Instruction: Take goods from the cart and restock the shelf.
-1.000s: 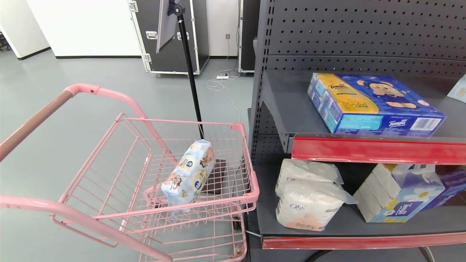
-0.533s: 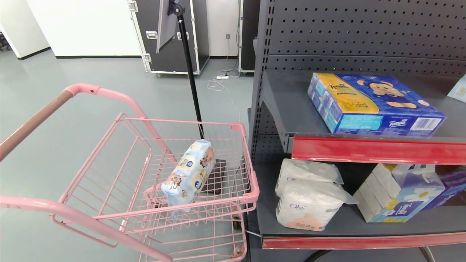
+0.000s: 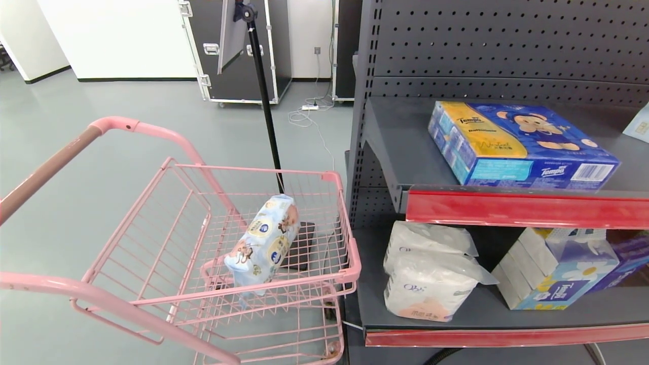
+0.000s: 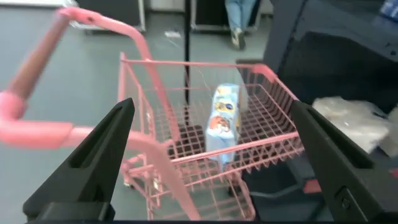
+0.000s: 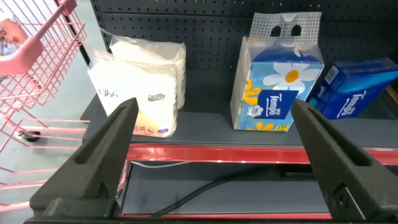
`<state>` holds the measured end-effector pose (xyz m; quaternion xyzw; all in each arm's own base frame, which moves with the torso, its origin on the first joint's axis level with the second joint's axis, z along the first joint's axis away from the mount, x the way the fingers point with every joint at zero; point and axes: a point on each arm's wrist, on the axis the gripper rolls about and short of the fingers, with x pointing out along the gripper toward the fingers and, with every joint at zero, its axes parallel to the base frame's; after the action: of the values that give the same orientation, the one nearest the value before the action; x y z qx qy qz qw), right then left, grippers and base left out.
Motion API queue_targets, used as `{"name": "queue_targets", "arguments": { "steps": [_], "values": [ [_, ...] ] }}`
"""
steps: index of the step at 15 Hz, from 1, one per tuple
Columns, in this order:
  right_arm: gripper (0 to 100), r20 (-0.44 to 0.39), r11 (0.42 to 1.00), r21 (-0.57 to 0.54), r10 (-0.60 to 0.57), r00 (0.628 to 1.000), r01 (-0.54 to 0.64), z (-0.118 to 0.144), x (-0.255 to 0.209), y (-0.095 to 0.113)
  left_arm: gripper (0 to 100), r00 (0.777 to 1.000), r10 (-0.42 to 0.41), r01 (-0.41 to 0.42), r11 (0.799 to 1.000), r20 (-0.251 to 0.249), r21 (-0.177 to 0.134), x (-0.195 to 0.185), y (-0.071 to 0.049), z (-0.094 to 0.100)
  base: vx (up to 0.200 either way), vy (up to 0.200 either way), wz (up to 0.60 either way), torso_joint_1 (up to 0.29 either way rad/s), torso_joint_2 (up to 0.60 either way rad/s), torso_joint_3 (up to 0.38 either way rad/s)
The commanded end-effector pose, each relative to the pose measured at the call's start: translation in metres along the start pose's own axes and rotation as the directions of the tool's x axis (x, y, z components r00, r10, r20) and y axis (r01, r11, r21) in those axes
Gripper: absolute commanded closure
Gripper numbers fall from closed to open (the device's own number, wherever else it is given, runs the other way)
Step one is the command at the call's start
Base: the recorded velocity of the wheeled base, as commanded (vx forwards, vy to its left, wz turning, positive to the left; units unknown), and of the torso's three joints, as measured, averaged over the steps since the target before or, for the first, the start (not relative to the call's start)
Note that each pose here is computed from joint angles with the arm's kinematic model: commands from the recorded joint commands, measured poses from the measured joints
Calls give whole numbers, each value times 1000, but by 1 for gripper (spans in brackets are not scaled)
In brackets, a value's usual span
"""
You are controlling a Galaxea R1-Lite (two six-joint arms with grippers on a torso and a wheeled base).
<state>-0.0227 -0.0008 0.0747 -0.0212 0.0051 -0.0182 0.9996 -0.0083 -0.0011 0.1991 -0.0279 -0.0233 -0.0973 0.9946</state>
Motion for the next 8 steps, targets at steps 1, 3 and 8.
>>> {"name": "queue_targets", "arguments": {
  "steps": [1, 3, 8],
  "values": [
    [0, -1, 1000, 1, 0, 1000, 0, 0, 0, 0, 0, 918, -131, 117, 991, -375, -60, 134, 4, 31, 0, 0, 0, 0, 0, 0],
    [0, -1, 1000, 2, 0, 1000, 0, 0, 0, 0, 0, 844, -125, 139, 990, -522, -12, 188, 9, 11, 0, 0, 0, 0, 0, 0],
    [0, -2, 1000, 2, -5, 1000, 5, 0, 0, 0, 0, 671, -149, 297, 951, -726, 80, 267, 9, -45, 0, 0, 0, 0, 0, 0]
  ]
}}
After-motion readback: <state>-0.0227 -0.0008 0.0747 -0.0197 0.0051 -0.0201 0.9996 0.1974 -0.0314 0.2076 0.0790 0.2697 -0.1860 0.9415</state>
